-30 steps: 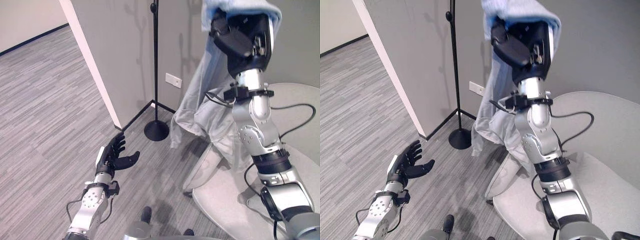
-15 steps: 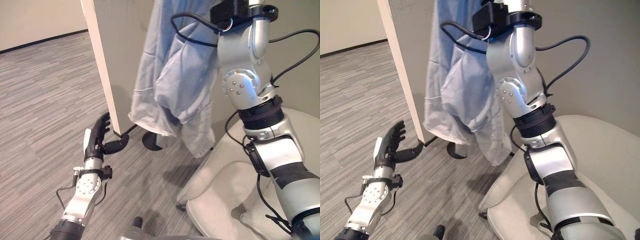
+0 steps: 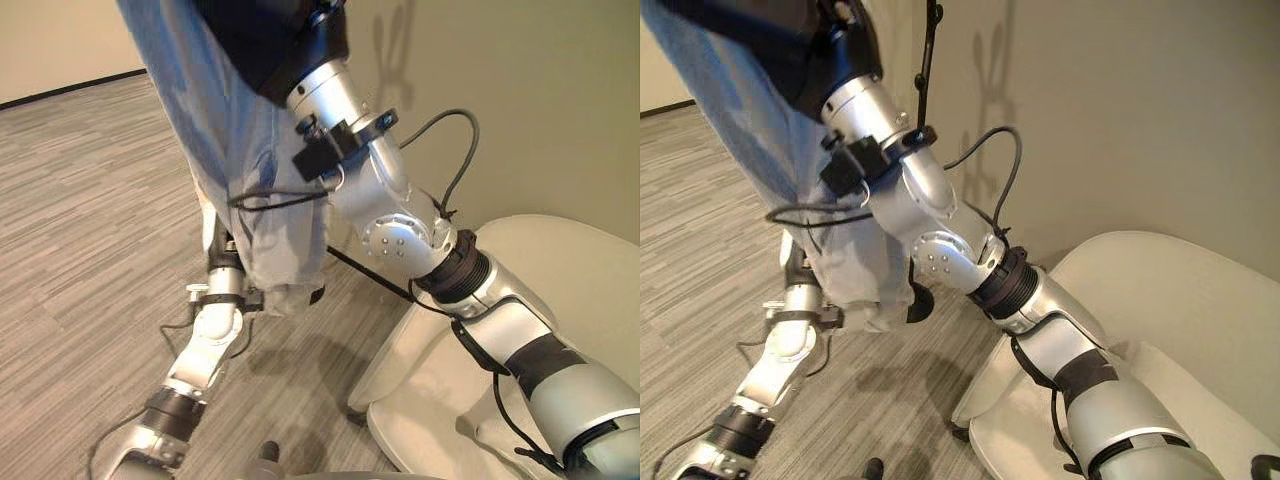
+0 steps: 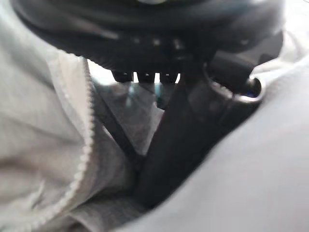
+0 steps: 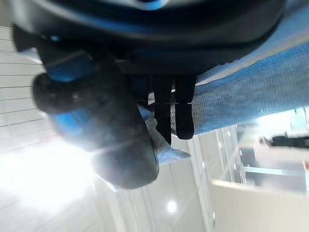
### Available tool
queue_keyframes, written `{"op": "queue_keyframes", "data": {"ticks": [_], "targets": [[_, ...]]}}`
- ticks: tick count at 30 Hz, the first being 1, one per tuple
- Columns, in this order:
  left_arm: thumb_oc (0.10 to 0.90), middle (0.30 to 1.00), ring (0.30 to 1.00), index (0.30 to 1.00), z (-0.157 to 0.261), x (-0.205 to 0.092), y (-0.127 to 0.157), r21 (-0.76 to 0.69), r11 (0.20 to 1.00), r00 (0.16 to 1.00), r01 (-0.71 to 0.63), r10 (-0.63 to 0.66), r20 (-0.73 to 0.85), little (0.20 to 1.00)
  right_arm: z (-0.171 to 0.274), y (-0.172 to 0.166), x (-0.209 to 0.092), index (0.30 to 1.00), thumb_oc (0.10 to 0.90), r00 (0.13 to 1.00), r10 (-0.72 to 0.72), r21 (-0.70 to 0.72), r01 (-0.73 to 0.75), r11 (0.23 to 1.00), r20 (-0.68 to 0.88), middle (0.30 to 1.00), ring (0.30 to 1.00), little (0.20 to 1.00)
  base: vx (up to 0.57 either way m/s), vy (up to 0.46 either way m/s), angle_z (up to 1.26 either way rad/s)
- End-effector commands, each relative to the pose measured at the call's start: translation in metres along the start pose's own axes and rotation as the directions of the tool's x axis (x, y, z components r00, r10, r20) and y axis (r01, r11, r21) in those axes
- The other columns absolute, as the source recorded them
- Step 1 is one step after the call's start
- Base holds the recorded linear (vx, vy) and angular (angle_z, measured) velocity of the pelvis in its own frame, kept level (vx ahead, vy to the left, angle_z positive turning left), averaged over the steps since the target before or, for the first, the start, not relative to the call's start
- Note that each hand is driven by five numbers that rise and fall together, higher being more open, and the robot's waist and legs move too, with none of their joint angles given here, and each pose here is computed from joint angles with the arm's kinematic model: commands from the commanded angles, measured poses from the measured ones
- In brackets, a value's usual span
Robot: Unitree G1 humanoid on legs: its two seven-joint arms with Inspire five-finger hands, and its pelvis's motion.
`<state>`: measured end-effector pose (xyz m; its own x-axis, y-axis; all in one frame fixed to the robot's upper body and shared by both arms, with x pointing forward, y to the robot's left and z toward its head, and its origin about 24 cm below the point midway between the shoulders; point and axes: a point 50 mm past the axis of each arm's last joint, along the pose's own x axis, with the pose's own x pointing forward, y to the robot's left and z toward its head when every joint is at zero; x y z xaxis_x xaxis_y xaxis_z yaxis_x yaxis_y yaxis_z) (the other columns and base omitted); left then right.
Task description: Hang the clothes on the sofa on the clothes rack.
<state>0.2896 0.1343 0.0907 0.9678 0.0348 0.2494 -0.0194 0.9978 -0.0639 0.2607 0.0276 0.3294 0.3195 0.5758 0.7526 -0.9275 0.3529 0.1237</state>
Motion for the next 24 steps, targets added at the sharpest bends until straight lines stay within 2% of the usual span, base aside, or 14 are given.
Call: {"op": "queue_keyframes", "data": {"ticks": [1, 4, 5, 10, 16, 17, 18, 21, 22, 23, 24], "targets": [[0.800, 0.900, 0.900, 0.900, 0.022, 0.034, -0.044, -0.246, 0.956, 0.985, 0.159, -0.137, 0.105, 0.900, 0.033, 0.018, 0.020, 0.300, 0.400, 0.978, 0.091, 0.057, -0.103, 0.993, 0.189, 0.300, 0.300, 0.300, -0.02, 0.004, -0.10], [0.800, 0.900, 0.900, 0.900, 0.020, 0.034, -0.060, -0.321, 0.927, 0.981, 0.195, -0.179, 0.080, 0.900, 0.032, 0.018, 0.020, 0.300, 0.400, 0.976, 0.069, 0.087, -0.089, 0.992, 0.205, 0.300, 0.300, 0.300, -0.01, 0.004, -0.12], [0.400, 0.300, 0.300, 0.300, 0.016, 0.034, -0.071, -0.356, 0.910, 0.977, 0.212, -0.207, 0.053, 0.300, 0.032, 0.015, 0.019, 0.300, 0.400, 0.974, 0.044, 0.115, -0.071, 0.991, 0.224, 0.300, 0.300, 0.300, -0.01, 0.001, -0.11], [0.400, 0.300, 0.300, 0.300, 0.024, 0.040, -0.068, -0.433, 0.886, 0.986, 0.167, -0.152, 0.069, 0.300, 0.035, 0.008, 0.014, 0.300, 0.400, 0.968, 0.001, 0.132, -0.035, 0.991, 0.249, 0.300, 0.300, 0.300, -0.01, -0.011, -0.08], [0.400, 0.300, 0.300, 0.300, 0.035, 0.036, -0.012, -0.411, 0.911, 0.987, -0.026, 0.089, 0.136, 0.300, 0.055, -0.022, -0.013, 0.300, 0.400, 0.967, -0.033, 0.037, 0.024, 0.999, 0.252, 0.300, 0.300, 0.300, -0.01, -0.034, -0.04], [0.400, 0.300, 0.300, 0.300, 0.043, 0.033, 0.011, -0.370, 0.924, 0.967, -0.098, 0.176, 0.184, 0.300, 0.062, -0.030, -0.022, 0.300, 0.400, 0.973, -0.022, -0.020, 0.027, 0.999, 0.230, 0.300, 0.300, 0.300, -0.01, -0.041, -0.02], [0.400, 0.300, 0.300, 0.300, 0.043, 0.033, 0.011, -0.370, 0.924, 0.967, -0.099, 0.177, 0.183, 0.300, 0.061, -0.030, -0.022, 0.300, 0.400, 0.973, -0.022, -0.020, 0.027, 0.999, 0.229, 0.300, 0.300, 0.300, -0.01, -0.042, -0.02], [0.400, 0.300, 0.300, 0.300, 0.061, 0.025, 0.044, -0.277, 0.938, 0.913, -0.207, 0.287, 0.289, 0.300, 0.071, -0.039, -0.035, 0.300, 0.400, 0.986, 0.010, -0.117, 0.009, 0.993, 0.167, 0.300, 0.300, 0.300, 0.00, -0.014, 0.00], [0.400, 0.300, 0.300, 0.300, 0.061, 0.024, 0.044, -0.276, 0.938, 0.913, -0.209, 0.288, 0.288, 0.300, 0.071, -0.039, -0.036, 0.300, 0.400, 0.986, 0.011, -0.116, 0.009, 0.993, 0.166, 0.300, 0.300, 0.300, -0.01, -0.038, 0.00], [0.400, 0.300, 0.300, 0.300, 0.077, 0.015, 0.071, -0.168, 0.935, 0.852, -0.313, 0.355, 0.386, 0.300, 0.081, -0.046, -0.047, 0.300, 0.400, 0.994, 0.039, -0.198, -0.018, 0.980, 0.105, 0.300, 0.300, 0.300, 0.00, -0.032, 0.00], [0.400, 0.300, 0.300, 0.300, 0.080, 0.009, 0.078, -0.137, 0.929, 0.834, -0.344, 0.369, 0.409, 0.300, 0.086, -0.049, -0.053, 0.300, 0.400, 0.996, 0.039, -0.235, -0.019, 0.972, 0.081, 0.300, 0.300, 0.300, 0.00, -0.042, 0.03]]}}
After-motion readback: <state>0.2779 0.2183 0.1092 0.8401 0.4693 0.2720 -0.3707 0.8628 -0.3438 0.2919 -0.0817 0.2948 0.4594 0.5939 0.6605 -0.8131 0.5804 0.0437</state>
